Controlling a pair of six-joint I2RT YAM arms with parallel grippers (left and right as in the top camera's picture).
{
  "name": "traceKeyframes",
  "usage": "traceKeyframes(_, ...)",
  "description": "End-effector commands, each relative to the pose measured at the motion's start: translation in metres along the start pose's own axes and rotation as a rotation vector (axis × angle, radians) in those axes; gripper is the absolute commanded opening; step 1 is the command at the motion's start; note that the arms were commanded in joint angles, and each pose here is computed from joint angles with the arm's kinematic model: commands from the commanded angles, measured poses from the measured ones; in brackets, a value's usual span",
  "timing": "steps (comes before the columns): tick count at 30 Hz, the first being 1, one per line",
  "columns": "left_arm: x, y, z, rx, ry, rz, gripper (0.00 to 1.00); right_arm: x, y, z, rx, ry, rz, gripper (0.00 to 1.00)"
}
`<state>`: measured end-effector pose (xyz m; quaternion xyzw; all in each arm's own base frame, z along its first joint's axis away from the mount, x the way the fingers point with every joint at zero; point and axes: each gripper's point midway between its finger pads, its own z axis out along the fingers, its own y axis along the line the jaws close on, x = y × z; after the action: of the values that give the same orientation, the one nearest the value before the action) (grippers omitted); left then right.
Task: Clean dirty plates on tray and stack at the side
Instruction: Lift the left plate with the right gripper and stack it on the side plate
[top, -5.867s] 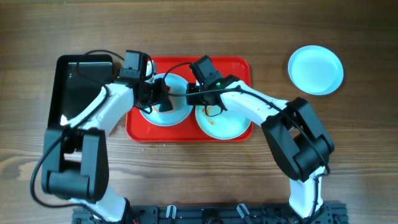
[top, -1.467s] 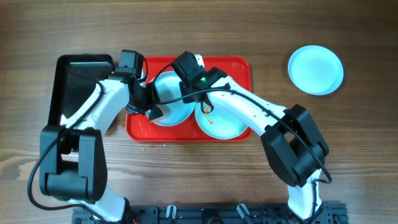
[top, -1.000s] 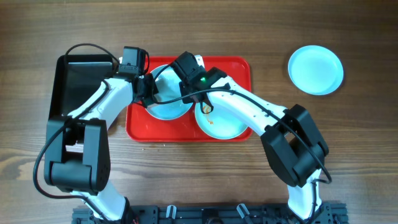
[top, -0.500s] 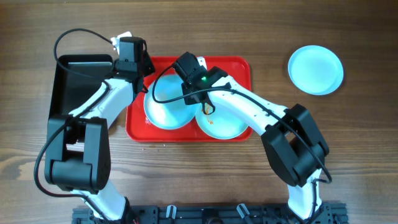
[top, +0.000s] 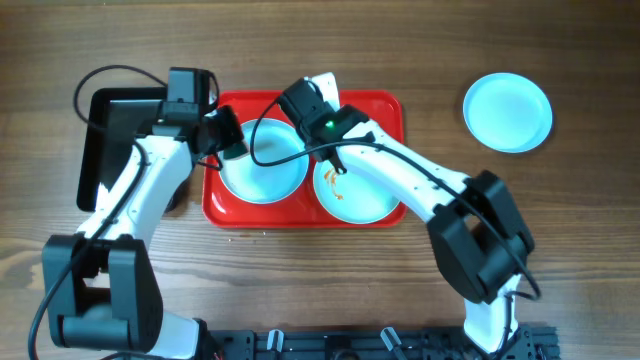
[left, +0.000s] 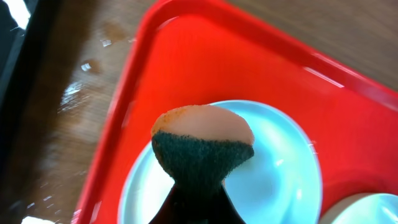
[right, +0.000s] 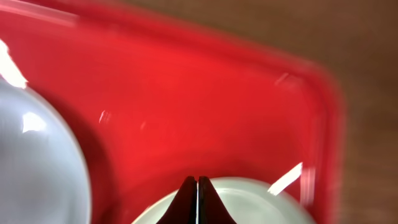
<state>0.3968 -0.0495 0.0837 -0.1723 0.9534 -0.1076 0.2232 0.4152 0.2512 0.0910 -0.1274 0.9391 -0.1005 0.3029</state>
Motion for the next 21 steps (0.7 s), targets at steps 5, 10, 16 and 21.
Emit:
traceKeyframes(5,0.001,0.031,-0.006,-0.06,0.03,-0.056,0.04,-0.074,0.017,-0.067,-0.338,-0.173,-0.077,0.15)
traceKeyframes(10,0.003,0.031,-0.006,-0.059,0.041,-0.057,0.04,-0.026,0.057,-0.013,-0.697,0.09,-0.01,0.36)
traceKeyframes(16,0.004,0.028,-0.006,-0.043,0.048,-0.057,0.04,0.015,0.089,0.015,-0.837,0.247,-0.007,0.47)
traceKeyframes(21,0.004,0.028,-0.006,-0.043,0.047,-0.057,0.04,0.04,0.099,0.037,-0.826,0.322,-0.013,0.47)
